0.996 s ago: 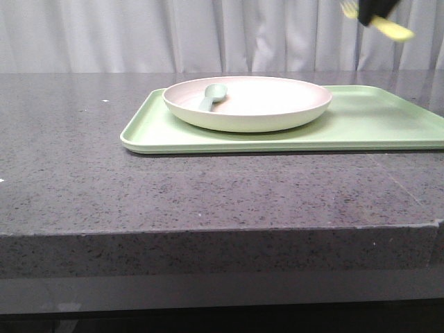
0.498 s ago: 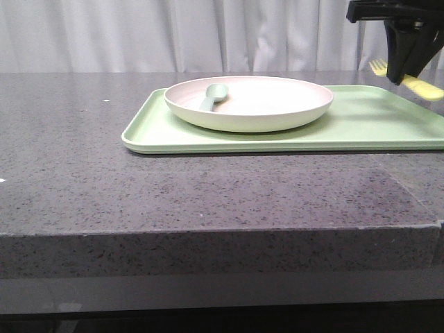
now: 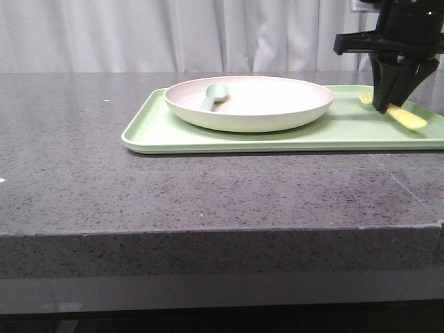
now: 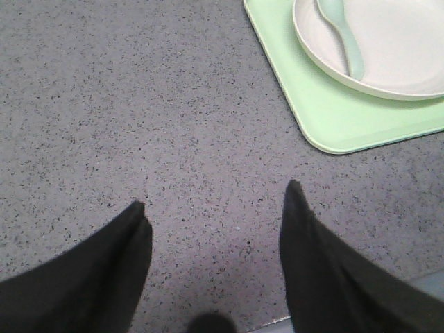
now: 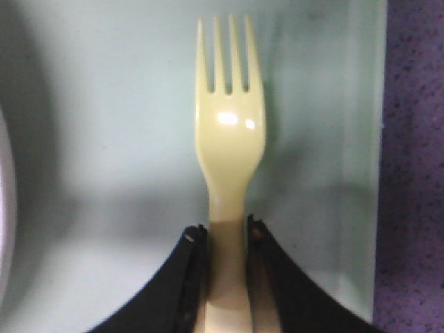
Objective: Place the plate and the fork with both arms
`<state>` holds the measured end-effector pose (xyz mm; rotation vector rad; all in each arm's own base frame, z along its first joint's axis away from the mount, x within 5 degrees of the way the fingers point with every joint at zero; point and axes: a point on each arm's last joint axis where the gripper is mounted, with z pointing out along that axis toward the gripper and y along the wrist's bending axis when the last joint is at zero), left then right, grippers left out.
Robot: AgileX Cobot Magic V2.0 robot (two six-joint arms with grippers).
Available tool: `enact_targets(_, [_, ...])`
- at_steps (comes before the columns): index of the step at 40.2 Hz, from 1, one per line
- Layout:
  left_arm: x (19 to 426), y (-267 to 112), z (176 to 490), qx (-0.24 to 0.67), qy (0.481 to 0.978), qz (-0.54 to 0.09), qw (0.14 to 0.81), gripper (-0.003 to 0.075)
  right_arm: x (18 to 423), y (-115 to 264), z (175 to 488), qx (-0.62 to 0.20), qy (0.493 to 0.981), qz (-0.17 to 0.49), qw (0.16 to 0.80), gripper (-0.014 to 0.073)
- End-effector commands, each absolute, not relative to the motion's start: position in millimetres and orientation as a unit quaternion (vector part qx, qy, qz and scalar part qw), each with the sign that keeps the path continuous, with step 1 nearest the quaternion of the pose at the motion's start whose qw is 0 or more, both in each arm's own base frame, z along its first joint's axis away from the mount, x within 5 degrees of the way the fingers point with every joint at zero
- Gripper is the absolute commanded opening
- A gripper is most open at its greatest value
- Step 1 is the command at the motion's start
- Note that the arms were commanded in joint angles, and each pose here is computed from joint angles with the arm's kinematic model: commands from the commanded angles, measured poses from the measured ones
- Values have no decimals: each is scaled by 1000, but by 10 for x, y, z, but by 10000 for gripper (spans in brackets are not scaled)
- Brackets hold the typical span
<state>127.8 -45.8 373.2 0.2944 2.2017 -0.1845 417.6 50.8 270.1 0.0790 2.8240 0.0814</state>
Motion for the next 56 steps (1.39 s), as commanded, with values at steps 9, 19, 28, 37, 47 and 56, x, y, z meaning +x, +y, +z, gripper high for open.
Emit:
enact_targets(9, [1287,-478,3869,118,864,-90,481,398,4146,482,2991,23,977,34,208,274])
enact_targets(19, [1287,-478,3869,118,864,-90,481,398,4141,481,2992,23,978,33,206,412])
enact_targets(28, [1287,-478,3869,118,864,-90,481,398,3969,462,3305,7,978,30,206,412])
enact_targets(37, [1287,-478,3869,118,864,-90,481,398,3379,402,3942,-34,963,30,265,412])
enact_targets(47, [1287,-478,3869,118,864,-90,481,398,2678,323,4149,-48,944,30,324,412])
enact_targets(56, [1299,-483,3863,118,865,-90,479,398,2191,267,4076,-48,938,31,343,412])
